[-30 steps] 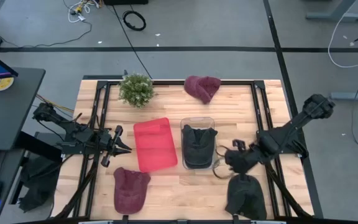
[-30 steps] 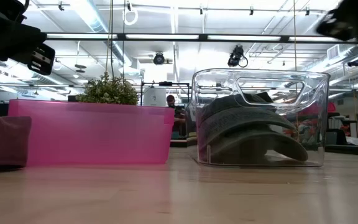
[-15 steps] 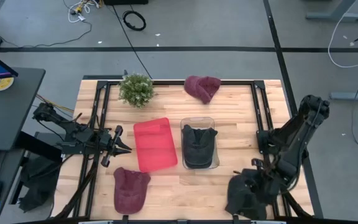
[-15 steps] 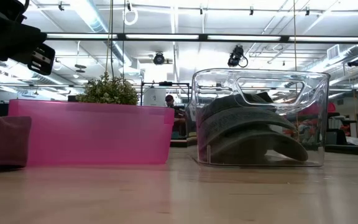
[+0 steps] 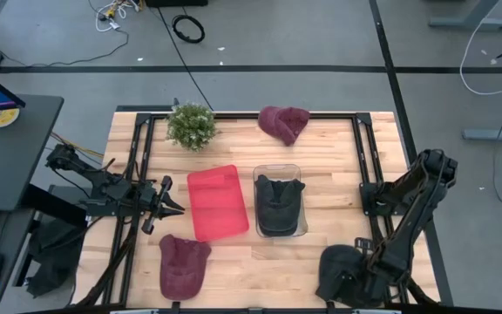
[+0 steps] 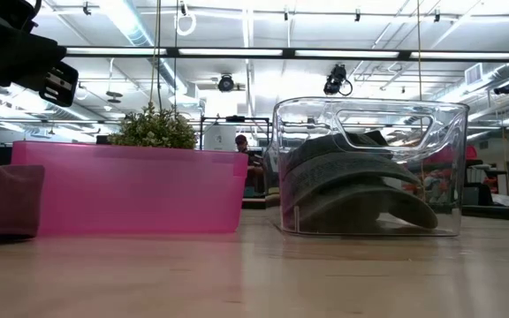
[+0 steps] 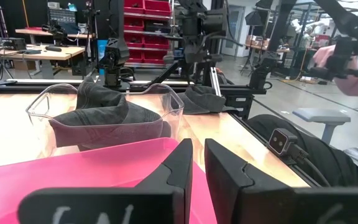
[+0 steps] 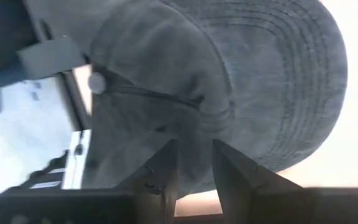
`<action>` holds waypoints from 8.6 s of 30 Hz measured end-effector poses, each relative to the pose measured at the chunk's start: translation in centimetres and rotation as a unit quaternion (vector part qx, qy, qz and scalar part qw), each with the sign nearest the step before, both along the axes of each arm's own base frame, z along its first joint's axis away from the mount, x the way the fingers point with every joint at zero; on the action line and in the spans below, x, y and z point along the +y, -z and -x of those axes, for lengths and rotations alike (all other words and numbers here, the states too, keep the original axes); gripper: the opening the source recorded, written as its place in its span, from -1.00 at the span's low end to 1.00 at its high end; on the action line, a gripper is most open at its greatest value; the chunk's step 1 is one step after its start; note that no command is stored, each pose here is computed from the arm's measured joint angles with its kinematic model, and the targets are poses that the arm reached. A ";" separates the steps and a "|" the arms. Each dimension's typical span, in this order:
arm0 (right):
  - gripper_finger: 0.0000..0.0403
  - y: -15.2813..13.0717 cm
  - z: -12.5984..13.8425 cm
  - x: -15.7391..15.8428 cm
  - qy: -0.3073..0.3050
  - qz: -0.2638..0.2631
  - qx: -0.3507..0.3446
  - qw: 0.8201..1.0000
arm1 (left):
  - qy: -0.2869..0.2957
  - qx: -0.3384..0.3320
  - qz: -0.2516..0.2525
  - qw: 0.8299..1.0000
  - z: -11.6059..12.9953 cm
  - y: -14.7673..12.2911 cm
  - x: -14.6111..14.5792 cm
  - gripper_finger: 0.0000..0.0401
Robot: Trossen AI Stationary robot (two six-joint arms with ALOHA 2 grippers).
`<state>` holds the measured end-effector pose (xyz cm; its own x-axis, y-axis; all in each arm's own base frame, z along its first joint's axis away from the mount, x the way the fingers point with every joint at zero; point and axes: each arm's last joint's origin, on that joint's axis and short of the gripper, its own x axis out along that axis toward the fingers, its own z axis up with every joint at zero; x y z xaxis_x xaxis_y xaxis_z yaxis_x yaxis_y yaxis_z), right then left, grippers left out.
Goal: Pick & Place hat
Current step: Put the black cap into the transparent bin, then put the top maroon cap into the red bin
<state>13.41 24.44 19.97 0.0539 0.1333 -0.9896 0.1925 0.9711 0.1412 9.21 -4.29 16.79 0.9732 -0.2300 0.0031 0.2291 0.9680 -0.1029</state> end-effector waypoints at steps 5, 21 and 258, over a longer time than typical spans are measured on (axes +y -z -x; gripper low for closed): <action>-0.50 0.7 0.0 0.0 -0.010 0.026 0.007 1.000 | 0.000 0.000 0.000 1.000 0.0 0.0 0.0 -0.78; -0.50 2.5 -0.6 0.4 -0.043 0.073 -0.015 0.996 | 0.000 0.000 0.000 1.000 0.0 0.0 0.0 -0.78; -0.19 -8.3 -19.1 -36.0 0.261 0.337 -0.345 0.836 | 0.000 0.000 0.000 1.000 0.0 0.0 0.0 -0.78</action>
<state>32.51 -11.60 28.30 0.5196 -0.6621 -0.5400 0.7138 0.6838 -0.1517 9.21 -4.29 16.79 0.9731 -0.2302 0.0031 0.2293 0.9679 -0.1028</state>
